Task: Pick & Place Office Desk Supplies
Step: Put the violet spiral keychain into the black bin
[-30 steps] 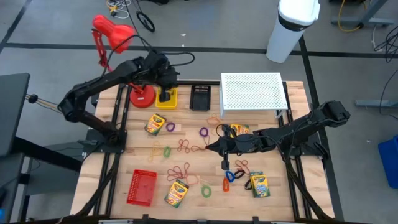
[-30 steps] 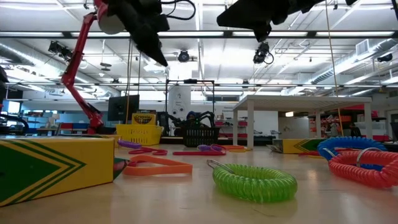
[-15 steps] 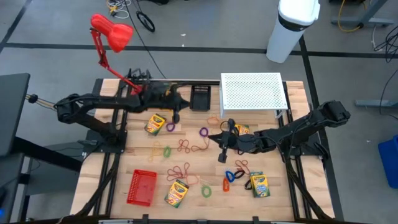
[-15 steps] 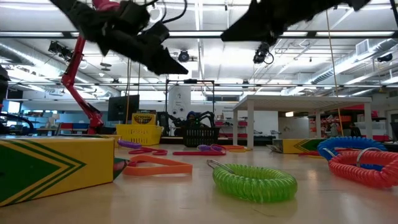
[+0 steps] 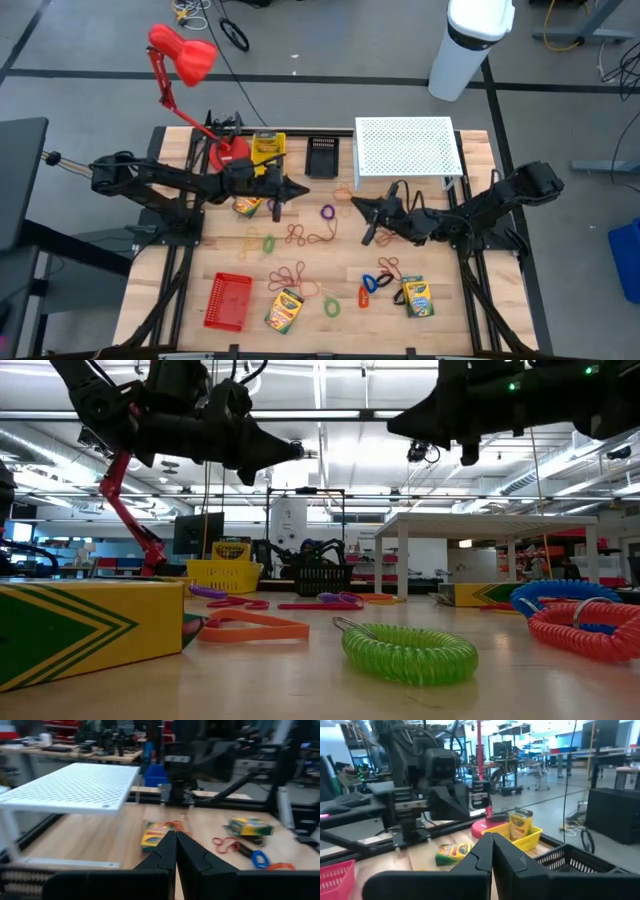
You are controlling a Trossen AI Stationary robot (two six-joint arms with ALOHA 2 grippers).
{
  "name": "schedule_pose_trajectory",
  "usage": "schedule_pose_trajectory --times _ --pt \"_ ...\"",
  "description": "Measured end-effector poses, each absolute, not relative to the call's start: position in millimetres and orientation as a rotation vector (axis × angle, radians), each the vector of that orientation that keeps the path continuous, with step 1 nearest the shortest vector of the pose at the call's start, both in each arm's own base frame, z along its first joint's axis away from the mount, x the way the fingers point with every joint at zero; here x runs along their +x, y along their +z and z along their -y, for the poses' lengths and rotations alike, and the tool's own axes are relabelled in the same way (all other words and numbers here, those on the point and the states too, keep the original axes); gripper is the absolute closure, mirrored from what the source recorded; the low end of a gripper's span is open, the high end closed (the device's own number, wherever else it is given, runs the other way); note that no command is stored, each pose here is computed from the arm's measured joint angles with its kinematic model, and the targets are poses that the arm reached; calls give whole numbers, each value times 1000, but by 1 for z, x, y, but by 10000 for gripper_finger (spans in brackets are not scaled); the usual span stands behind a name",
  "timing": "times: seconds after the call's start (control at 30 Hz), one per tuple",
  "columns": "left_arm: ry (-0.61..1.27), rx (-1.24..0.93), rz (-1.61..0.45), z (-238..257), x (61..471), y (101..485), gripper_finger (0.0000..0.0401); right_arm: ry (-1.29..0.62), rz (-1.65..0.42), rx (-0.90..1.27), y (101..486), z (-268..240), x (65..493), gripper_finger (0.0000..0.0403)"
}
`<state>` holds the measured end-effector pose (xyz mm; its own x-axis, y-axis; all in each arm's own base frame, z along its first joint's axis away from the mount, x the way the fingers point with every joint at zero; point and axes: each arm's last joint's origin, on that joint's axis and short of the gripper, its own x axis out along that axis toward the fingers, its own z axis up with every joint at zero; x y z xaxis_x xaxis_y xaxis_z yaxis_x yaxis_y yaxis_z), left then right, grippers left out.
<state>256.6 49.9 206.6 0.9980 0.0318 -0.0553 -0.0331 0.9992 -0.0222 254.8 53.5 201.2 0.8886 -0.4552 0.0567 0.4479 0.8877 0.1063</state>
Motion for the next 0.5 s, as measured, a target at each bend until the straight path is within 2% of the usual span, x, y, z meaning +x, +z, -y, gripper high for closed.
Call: schedule_pose_trajectory --times 0.2,0.37,0.5 --pt "-6 -5 -86 -35 264 199 393 -468 29 76 196 -50 256 376" --pt "20 15 -188 -26 273 174 395 -354 -131 9 184 -53 255 397" --pt "119 25 -259 -20 280 153 395 -303 -228 -23 177 -50 253 391"
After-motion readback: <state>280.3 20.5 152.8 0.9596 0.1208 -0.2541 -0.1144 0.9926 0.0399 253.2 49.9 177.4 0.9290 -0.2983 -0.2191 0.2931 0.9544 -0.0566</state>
